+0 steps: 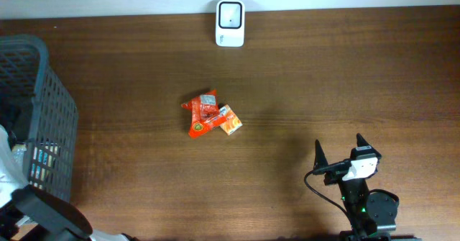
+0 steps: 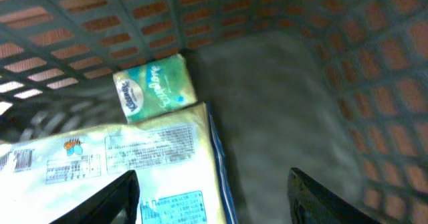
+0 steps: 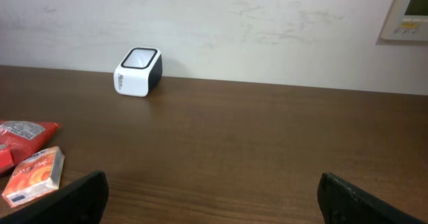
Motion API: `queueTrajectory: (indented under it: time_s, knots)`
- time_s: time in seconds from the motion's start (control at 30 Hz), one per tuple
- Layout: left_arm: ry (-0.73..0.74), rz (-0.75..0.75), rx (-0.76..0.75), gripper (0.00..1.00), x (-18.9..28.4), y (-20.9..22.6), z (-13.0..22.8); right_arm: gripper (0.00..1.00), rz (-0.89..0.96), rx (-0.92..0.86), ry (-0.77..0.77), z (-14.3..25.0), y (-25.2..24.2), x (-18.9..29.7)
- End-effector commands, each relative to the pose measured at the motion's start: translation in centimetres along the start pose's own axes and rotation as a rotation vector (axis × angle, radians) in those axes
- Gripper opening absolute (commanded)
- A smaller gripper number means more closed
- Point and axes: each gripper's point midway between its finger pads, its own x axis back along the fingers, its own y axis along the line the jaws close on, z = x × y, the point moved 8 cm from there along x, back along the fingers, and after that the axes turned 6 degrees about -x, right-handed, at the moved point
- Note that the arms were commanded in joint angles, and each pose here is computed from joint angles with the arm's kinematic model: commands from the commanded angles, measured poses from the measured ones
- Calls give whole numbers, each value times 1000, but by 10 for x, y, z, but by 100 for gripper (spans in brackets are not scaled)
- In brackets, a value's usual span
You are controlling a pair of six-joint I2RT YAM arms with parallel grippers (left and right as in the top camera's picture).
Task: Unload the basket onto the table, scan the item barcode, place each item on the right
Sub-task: 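Reach the left gripper into the basket and grasp the green tissue pack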
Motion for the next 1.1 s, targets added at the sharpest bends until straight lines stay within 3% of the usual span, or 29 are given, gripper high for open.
queueTrajectory:
  time_s: [0.0,0.07,0.27,0.57,0.83,0.87,0.9,0.97,1.0,1.07]
  knots:
    - [-26,-76,-66,70,-28,13,8,99,8,-13,4,3,-1,0]
    - [-1,-96,-118,72,-50,16,10,99,8,-13,4,3,-1,0]
    - [-11,-174,-77,78,-80,37,3,99,8,-13,4,3,-1,0]
    - [81,-211,-102,74,-129,37,26,99,8,-13,4,3,-1,0]
    - [73,-209,-99,70,-147,34,30,99,8,-13,4,3,-1,0]
    - [69,-207,-98,67,-147,34,29,99,8,-13,4,3,-1,0]
    - [67,-207,-97,58,-147,34,28,99,8,-13,4,3,-1,0]
    - [64,-206,-97,15,-147,34,28,99,8,-13,4,3,-1,0]
    - [64,-206,-97,4,-147,34,28,99,8,-13,4,3,-1,0]
    - [68,-207,-98,0,-147,34,29,99,8,-13,4,3,-1,0]
